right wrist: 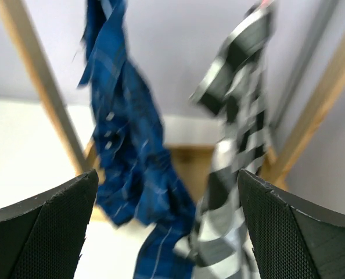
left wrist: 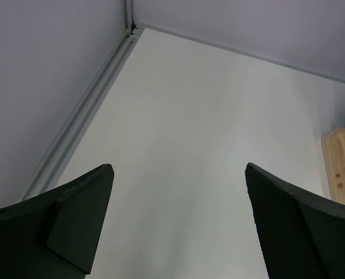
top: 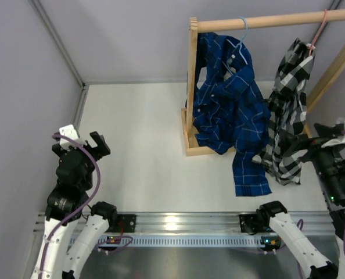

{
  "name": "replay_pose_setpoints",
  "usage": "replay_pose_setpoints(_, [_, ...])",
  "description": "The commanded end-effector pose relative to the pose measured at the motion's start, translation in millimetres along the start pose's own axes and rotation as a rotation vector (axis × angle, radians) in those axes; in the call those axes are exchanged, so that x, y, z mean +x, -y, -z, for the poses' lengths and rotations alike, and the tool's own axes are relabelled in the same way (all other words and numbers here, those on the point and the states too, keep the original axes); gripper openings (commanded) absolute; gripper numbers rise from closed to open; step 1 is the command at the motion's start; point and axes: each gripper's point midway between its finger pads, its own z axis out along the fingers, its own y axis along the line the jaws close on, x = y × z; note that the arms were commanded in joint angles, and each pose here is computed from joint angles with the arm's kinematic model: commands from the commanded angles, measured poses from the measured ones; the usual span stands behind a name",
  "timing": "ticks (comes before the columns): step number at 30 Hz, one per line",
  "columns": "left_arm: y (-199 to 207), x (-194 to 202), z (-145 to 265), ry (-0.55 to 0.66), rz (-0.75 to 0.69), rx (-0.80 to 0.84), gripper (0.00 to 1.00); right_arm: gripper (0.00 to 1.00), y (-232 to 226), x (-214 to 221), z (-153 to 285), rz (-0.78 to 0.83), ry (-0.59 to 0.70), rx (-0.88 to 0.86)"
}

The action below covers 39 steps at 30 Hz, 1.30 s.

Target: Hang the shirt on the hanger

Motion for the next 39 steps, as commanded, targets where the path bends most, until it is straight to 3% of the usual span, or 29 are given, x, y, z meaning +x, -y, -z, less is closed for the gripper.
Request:
replay_pose_setpoints(1, [-9, 9, 4, 0.002, 0.016, -0.030, 0.98, 1.00, -35, 84, 3, -0.047, -0.262, -0.169])
replay_pose_setpoints(5, [-2, 30, 1, -0.039, 0.006, 0.014, 0.98, 0.99, -43, 117, 13, -0.049, -0.353, -0.211])
replay_pose_setpoints(15, [3, 39, 4, -0.031, 0.025, 0.063, 0.98, 0.99, -12, 149, 15, -0.041, -0.348, -0.021])
replay_pose_setpoints(39, [12, 39, 5, -0.013, 0.029, 0.121, 0.98, 0.99, 1, 153, 9, -0.030, -0.300, 0.052])
